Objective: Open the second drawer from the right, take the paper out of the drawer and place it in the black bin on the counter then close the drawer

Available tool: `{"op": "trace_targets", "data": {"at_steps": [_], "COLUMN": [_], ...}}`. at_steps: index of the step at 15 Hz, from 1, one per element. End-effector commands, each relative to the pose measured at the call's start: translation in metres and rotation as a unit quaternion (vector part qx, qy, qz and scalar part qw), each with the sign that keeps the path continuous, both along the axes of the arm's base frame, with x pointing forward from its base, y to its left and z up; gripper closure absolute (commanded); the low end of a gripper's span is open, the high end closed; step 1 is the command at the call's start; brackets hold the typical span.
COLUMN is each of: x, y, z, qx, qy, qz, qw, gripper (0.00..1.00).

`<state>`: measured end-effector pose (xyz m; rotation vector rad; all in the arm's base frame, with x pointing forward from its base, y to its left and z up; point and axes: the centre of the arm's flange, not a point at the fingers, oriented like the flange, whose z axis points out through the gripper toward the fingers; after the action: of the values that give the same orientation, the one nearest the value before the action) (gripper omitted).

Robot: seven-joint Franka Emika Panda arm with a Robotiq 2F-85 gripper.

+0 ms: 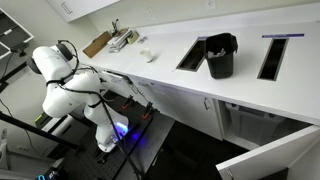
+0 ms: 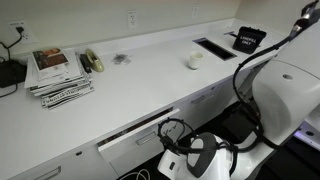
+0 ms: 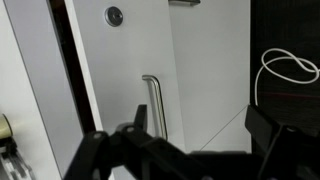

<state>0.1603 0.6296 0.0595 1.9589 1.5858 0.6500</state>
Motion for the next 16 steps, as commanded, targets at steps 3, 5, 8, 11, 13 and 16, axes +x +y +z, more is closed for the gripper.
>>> {"op": "trace_targets", "data": {"at_steps": [3, 5, 8, 11, 13, 16], "x": [-0.001, -0.002, -0.003, -0.003, 0.0, 0.008], "y": [0.008, 0.007, 0.007, 0.008, 0.008, 0.005], "z": [-0.02, -0.032, -0.051, -0.072, -0.087, -0.106], "qx": [-0.044, -0.06, -0.087, -0.114, -0.132, -0.146], "qy": [-0.07, -0.116, -0.178, -0.228, -0.261, -0.302], "qz": [0.04, 0.053, 0.068, 0.077, 0.078, 0.089], "qw": [0.9958, 0.99, 0.9778, 0.9638, 0.9532, 0.9379], "gripper": [0.0, 0.0, 0.0, 0.0, 0.0, 0.0]}}
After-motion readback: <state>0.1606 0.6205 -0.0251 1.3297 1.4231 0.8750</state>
